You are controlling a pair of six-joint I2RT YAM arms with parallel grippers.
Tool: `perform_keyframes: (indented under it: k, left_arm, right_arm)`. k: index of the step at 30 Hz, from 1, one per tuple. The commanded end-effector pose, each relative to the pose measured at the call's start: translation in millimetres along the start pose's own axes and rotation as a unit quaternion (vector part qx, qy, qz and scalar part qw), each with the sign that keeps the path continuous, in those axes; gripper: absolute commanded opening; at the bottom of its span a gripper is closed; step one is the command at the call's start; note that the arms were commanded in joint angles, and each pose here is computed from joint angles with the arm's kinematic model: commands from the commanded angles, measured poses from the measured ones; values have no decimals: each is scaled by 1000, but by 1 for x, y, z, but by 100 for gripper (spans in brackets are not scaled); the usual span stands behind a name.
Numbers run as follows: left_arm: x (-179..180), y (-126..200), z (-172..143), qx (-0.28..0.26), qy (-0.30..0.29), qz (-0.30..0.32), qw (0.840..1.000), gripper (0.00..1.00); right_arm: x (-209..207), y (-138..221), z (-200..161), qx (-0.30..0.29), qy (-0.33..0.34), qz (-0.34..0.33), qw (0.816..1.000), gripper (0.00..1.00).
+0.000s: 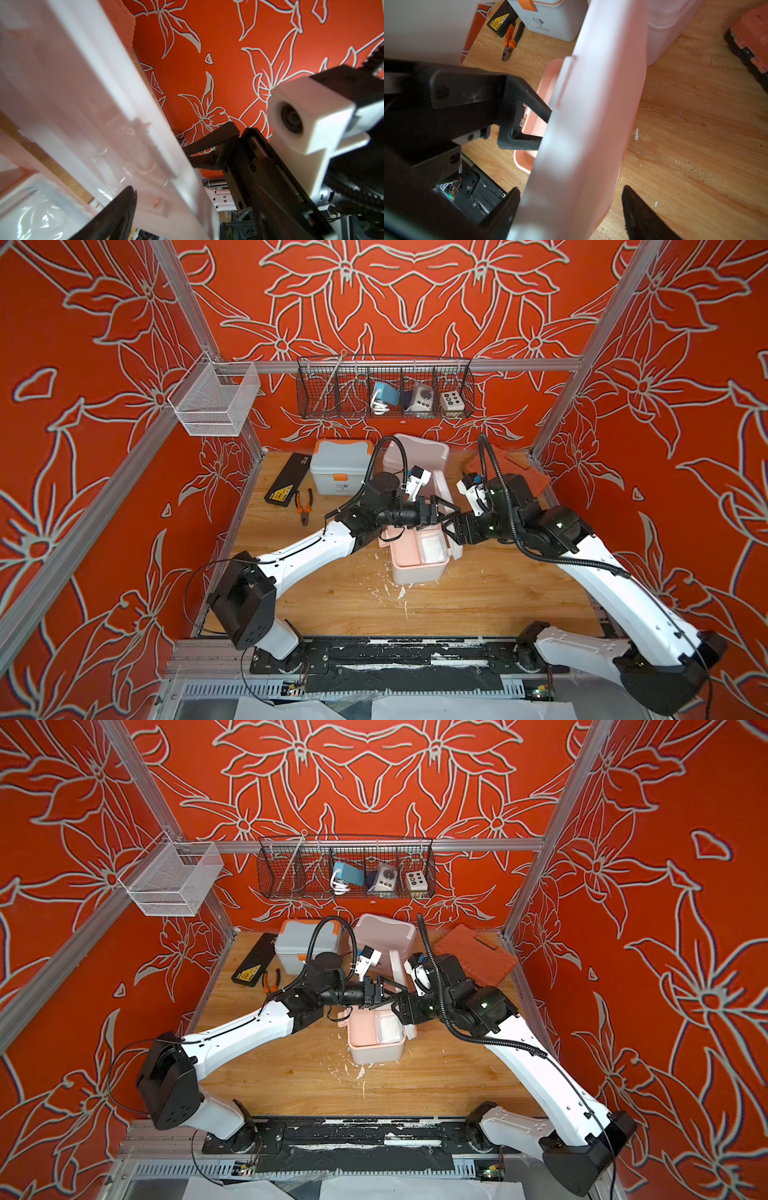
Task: Open first aid kits and take out gauze
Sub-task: Open the lid of the first aid kit, then pick up the gauze from the first aid kit.
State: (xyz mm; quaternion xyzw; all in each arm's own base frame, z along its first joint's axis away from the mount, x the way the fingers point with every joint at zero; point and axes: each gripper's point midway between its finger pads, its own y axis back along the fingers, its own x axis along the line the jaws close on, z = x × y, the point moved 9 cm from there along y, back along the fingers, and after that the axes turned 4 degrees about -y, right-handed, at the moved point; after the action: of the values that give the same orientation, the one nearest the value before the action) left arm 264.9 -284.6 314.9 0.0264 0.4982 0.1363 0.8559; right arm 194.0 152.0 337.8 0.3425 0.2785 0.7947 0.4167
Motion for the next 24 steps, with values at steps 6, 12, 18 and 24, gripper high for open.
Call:
perform_keyframes:
  k: [6, 12, 18, 24]
  left_arm:
    - [36, 62, -6, -97, -39, 188, 977, 85]
    - [75, 94, -21, -115, -53, 349, 929, 86]
    - [102, 87, -29, -74, -44, 392, 916, 85]
    - [125, 81, -37, -49, -34, 422, 905, 83]
  right_arm:
    - [-4, 13, 2, -16, -4, -43, 999, 74]
    - [-6, 13, 2, -15, -7, -54, 998, 73]
    - [-15, 14, 0, -4, -16, -111, 994, 70]
    - [-28, 21, -6, 12, -21, -178, 984, 70]
